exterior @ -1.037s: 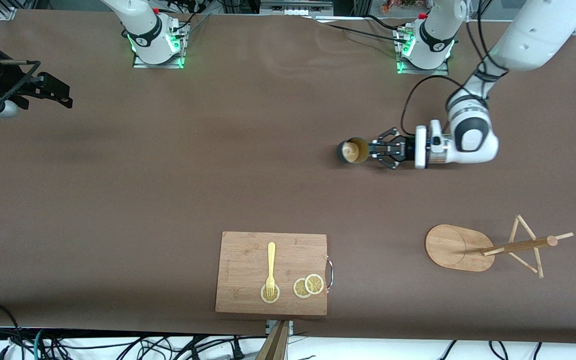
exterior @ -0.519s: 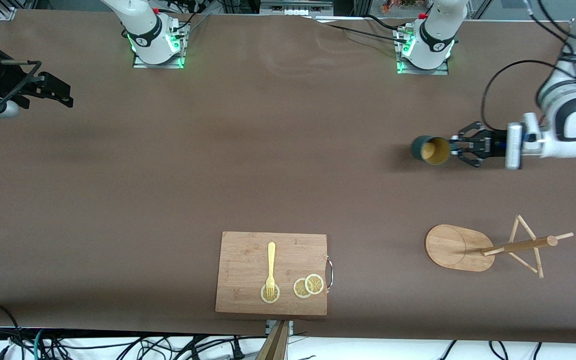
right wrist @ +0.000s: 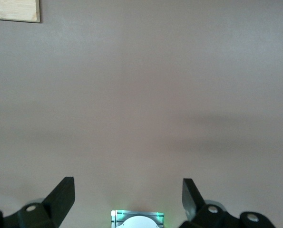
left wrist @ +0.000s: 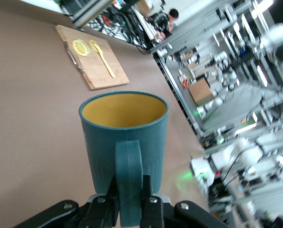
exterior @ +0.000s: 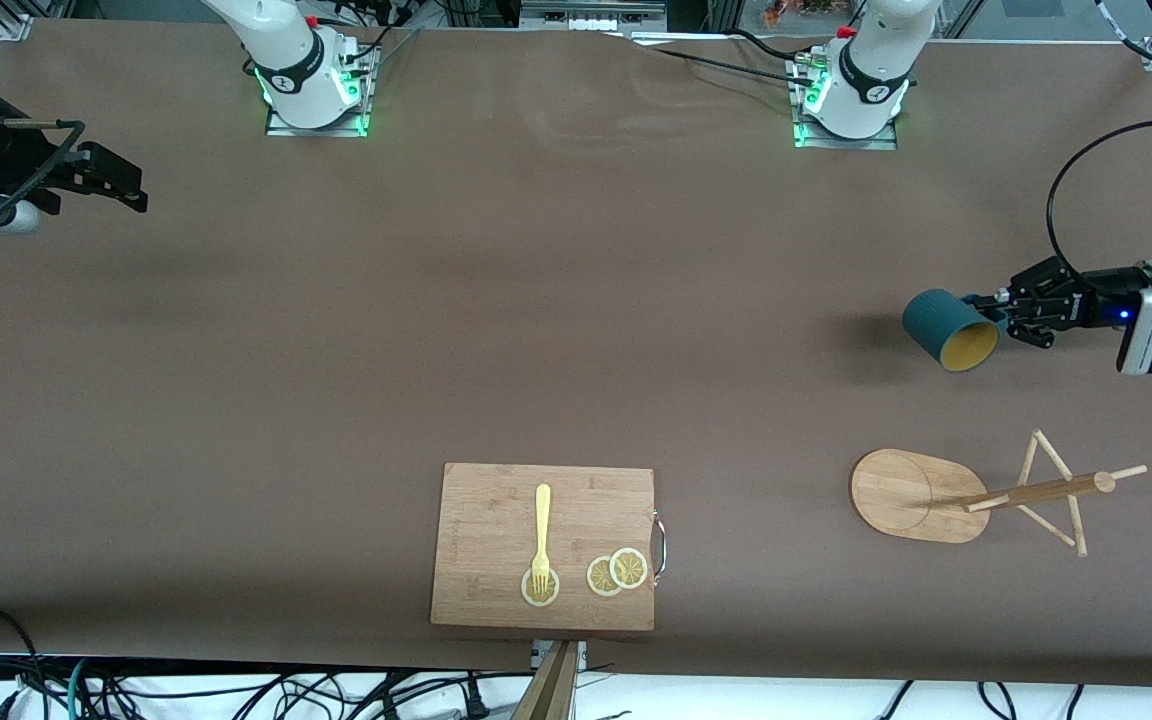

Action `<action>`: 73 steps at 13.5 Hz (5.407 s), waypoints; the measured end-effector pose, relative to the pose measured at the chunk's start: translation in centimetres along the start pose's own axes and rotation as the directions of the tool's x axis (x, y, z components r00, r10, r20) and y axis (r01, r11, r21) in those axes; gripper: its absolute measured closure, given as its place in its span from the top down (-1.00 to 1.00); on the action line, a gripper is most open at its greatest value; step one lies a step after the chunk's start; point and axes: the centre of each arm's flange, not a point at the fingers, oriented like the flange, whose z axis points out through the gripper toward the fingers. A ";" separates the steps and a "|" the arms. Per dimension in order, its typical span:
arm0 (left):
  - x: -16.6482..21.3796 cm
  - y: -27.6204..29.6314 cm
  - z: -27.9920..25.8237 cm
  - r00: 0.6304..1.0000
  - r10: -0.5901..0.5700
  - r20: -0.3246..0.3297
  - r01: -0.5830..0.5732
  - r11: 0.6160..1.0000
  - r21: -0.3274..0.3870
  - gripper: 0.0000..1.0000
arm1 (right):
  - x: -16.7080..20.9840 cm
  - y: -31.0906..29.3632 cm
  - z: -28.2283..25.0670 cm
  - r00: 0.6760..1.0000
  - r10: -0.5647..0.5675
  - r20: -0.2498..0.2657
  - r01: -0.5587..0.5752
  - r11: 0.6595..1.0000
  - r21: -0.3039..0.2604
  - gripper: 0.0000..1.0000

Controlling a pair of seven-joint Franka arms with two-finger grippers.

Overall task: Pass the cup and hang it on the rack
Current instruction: 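Lift the mug with the left gripper toward the wooden rack, then hang the mug on a rack peg with the left gripper, then open the left gripper and raise it away from the rack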

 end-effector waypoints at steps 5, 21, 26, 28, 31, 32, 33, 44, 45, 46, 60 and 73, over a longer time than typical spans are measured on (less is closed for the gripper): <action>1.9 -0.6 -2.1 0.951 -0.293 -0.098 0.287 0.955 -0.073 -0.59 | 0.0 0.0 0.0 1.000 0.000 0.000 0.000 1.000 0.000 1.00; 5.0 -4.3 -6.0 0.677 -0.717 -0.169 0.635 0.684 -0.358 -0.59 | 0.0 0.0 0.0 1.000 0.000 0.001 0.000 1.000 0.000 1.00; 5.1 -7.5 -6.6 0.660 -0.732 -0.167 0.617 0.656 -0.435 -0.59 | 0.0 0.0 0.0 1.000 0.000 0.001 0.000 1.000 0.000 1.00; 5.0 -8.7 -6.5 0.669 -0.728 -0.150 0.606 0.652 -0.456 -0.59 | 0.0 0.0 0.0 1.000 0.000 0.001 0.000 1.000 0.000 1.00; 5.1 -9.3 -6.5 0.677 -0.722 -0.142 0.597 0.652 -0.468 -0.59 | 0.0 -0.1 0.0 1.000 -0.001 0.000 0.001 1.000 0.000 1.00; 5.1 -9.3 -6.6 0.679 -0.720 -0.144 0.595 0.655 -0.467 -0.59 | 0.0 -0.1 0.0 1.000 -0.001 0.000 0.001 1.000 0.000 1.00; 5.3 -9.2 -6.8 0.682 -0.716 -0.146 0.593 0.659 -0.463 -0.59 | 0.0 -0.1 0.0 1.000 -0.001 0.000 0.001 1.000 0.000 1.00; 6.2 -7.9 -7.3 0.734 -0.669 -0.114 0.615 0.727 -0.305 -0.59 | 0.0 -0.1 0.0 1.000 -0.002 0.000 0.002 1.000 0.000 1.00; 6.7 -7.3 -7.1 0.743 -0.661 -0.106 0.615 0.736 -0.282 -0.59 | 0.0 -0.1 0.0 1.000 -0.003 0.000 0.003 1.000 0.000 1.00; 7.1 -6.8 -7.0 0.749 -0.655 -0.103 0.613 0.743 -0.267 -0.59 | 0.0 -0.1 0.0 1.000 -0.003 0.000 0.003 1.000 0.000 1.00; 5.8 -6.8 -12.6 0.742 -0.642 -0.190 0.597 0.763 -0.246 0.35 | 0.0 -0.1 0.0 1.000 -0.003 0.000 0.003 1.000 0.000 1.00; 19.9 13.5 -5.7 0.853 -0.478 0.211 0.211 0.685 0.697 1.00 | 0.0 -0.2 -0.1 1.000 -0.004 -0.001 0.004 1.000 -0.001 1.00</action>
